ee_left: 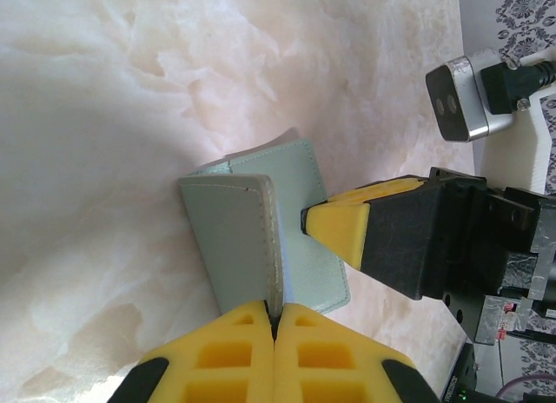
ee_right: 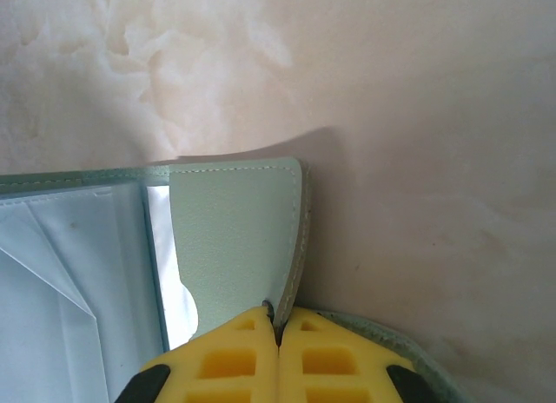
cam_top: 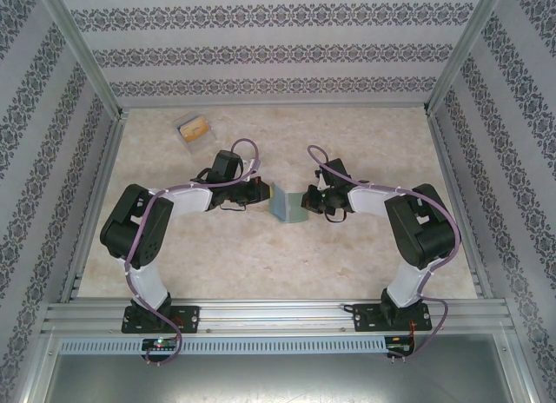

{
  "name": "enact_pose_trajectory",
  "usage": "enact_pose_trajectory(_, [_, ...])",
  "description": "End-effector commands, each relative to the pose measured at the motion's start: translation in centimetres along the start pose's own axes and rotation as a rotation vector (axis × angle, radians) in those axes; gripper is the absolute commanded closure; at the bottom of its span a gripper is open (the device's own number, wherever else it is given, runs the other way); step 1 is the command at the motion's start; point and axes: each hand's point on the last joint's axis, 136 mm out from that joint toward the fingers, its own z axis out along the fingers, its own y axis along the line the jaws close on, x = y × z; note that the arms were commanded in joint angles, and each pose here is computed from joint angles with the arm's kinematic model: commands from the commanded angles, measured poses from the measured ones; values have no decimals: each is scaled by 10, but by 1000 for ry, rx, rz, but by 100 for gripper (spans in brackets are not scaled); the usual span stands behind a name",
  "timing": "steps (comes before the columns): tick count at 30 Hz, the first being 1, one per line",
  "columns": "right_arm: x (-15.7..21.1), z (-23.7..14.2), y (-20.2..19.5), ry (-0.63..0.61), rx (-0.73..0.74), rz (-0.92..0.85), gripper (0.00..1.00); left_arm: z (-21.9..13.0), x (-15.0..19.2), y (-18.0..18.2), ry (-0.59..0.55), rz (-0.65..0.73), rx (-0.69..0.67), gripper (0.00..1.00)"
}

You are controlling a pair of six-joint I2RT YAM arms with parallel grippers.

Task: Put the credit cards into the card holder
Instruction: Flip over the card slot in the card holder.

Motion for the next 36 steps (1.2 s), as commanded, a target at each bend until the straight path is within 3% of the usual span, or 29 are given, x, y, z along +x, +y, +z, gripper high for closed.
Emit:
enact_pose_trajectory(1, [6, 4, 7, 30, -15, 3, 100, 1, 0, -7, 3, 40, 6, 100])
enact_pose_trajectory(4, [8, 8, 3, 40, 1, 9, 82, 2, 1, -2, 21, 31, -27, 100])
enact_pose_trajectory(11, [-6, -27, 22, -53, -31, -30, 62, -3, 3, 4, 26, -3, -82, 100])
enact_pose_trajectory(16, [-7, -57, 35, -108, -16, -114, 57, -9, 2, 3, 21, -27, -111, 100])
enact_pose_trajectory(23, [11, -62, 74, -145, -9, -284, 52, -14, 6, 1, 35, -77, -120, 100])
enact_pose_trajectory(26, [18, -52, 90, -166, -51, -348, 52, -16, 7, -1, 38, -73, -122, 100])
enact_pose_trajectory(30, [34, -26, 104, -83, -108, -372, 47, -18, 7, -6, 37, -87, -101, 100])
enact_pose_trajectory(36, [37, -5, 107, -36, -224, -248, 42, -18, 6, -14, 35, -100, -61, 100])
